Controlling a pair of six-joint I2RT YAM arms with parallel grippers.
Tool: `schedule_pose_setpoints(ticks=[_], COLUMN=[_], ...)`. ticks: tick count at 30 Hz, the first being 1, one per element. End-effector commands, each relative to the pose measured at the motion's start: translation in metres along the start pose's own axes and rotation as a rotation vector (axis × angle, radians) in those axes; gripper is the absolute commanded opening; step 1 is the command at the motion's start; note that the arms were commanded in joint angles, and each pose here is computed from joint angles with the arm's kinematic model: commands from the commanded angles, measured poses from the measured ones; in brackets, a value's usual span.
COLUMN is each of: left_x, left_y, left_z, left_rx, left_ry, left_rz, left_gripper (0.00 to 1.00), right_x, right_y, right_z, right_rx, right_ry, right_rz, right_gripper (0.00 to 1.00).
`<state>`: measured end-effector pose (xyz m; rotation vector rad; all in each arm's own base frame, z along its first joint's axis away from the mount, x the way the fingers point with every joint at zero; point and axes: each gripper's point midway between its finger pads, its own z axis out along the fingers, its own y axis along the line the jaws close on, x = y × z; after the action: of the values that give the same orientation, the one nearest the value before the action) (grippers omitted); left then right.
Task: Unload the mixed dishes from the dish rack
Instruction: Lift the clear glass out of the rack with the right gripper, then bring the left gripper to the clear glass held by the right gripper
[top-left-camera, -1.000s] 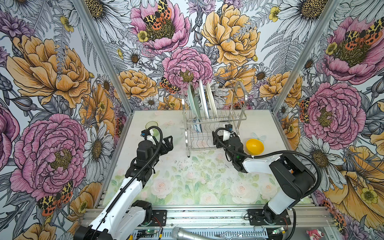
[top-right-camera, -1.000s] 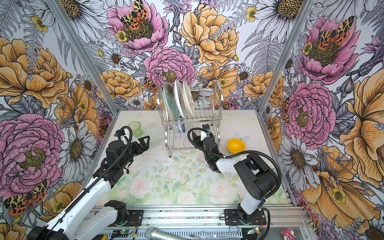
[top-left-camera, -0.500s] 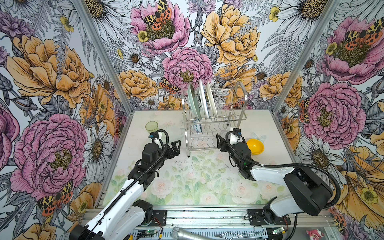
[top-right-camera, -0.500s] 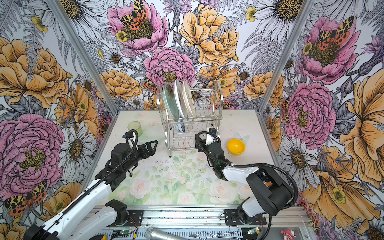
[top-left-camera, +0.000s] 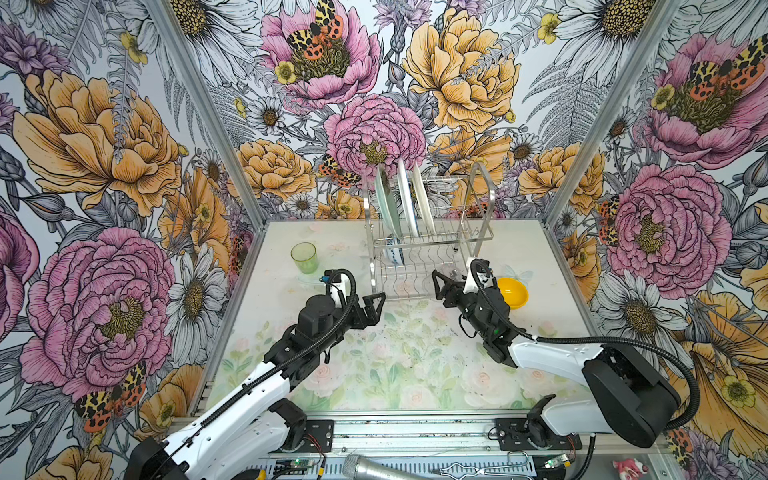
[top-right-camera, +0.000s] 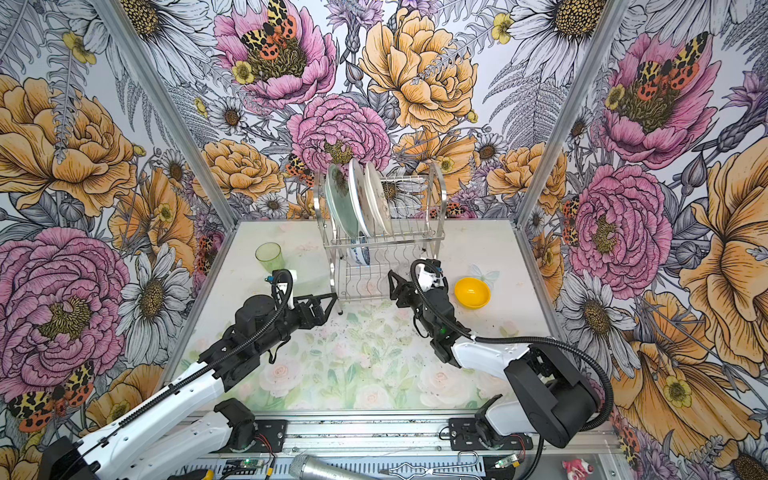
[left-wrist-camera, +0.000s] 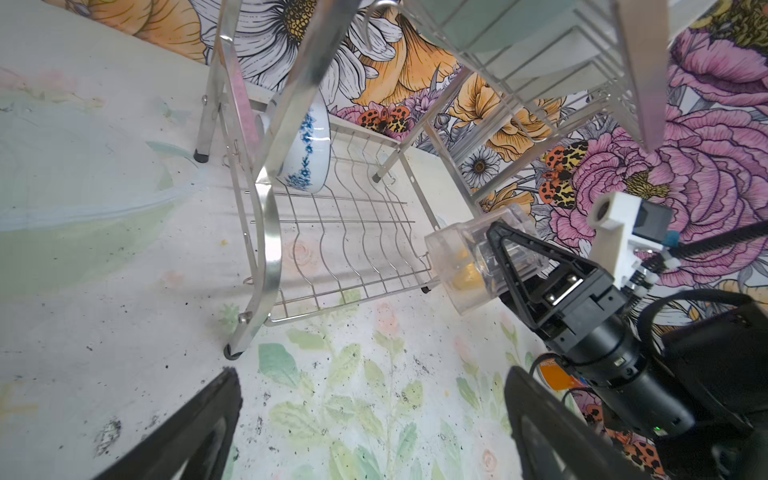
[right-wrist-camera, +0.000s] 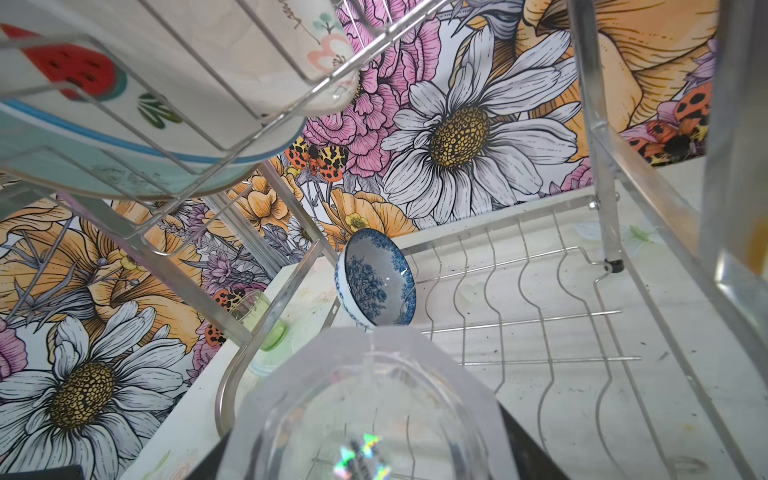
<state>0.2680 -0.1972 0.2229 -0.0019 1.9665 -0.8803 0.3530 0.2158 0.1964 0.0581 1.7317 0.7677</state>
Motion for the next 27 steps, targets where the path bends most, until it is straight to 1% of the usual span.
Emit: schedule_pose_setpoints(ticks=[1,5,11,18,21,27], left_x=[0.001,0.006,0.012,0.011,0.011,0.011], left_y=[-0.01,-0.02,-0.044,-0.068,-0.076,-0.092], left_z=[0.006,0.012,0.021,0.027,0.029,0.034], left_rx=[0.03,0.07,0.172,0.251,0.287,0.365], left_ry=[-0.024,-0.021,-0.013,-0.036,-0.037,-0.038], left_rz=[-0.001,-0.003,-0.026,-0.016,-0.013,-0.015], left_gripper=[0.99,0.99,0.96,0.9,0.83,0.8], right_x=[-0.02,-0.025,-0.028,-0.036,-0.039,-0.042], right_y=[0.022,0.027,0.032,0.04,0.046,0.052], right_z=[-0.01,-0.019,-0.028,-0.038,-0.04,-0.041], right_rx=[-0.095,-0.118,-0.153,-0.194,-0.22,-0.252], right_ry=[-0.052,-0.062,-0.063,-0.074,-0.073,-0.071], right_rz=[0.075,0.128,0.196,0.246,0.252,0.282], right_gripper=[0.56,0.56,0.56,0.55,0.55,0.55])
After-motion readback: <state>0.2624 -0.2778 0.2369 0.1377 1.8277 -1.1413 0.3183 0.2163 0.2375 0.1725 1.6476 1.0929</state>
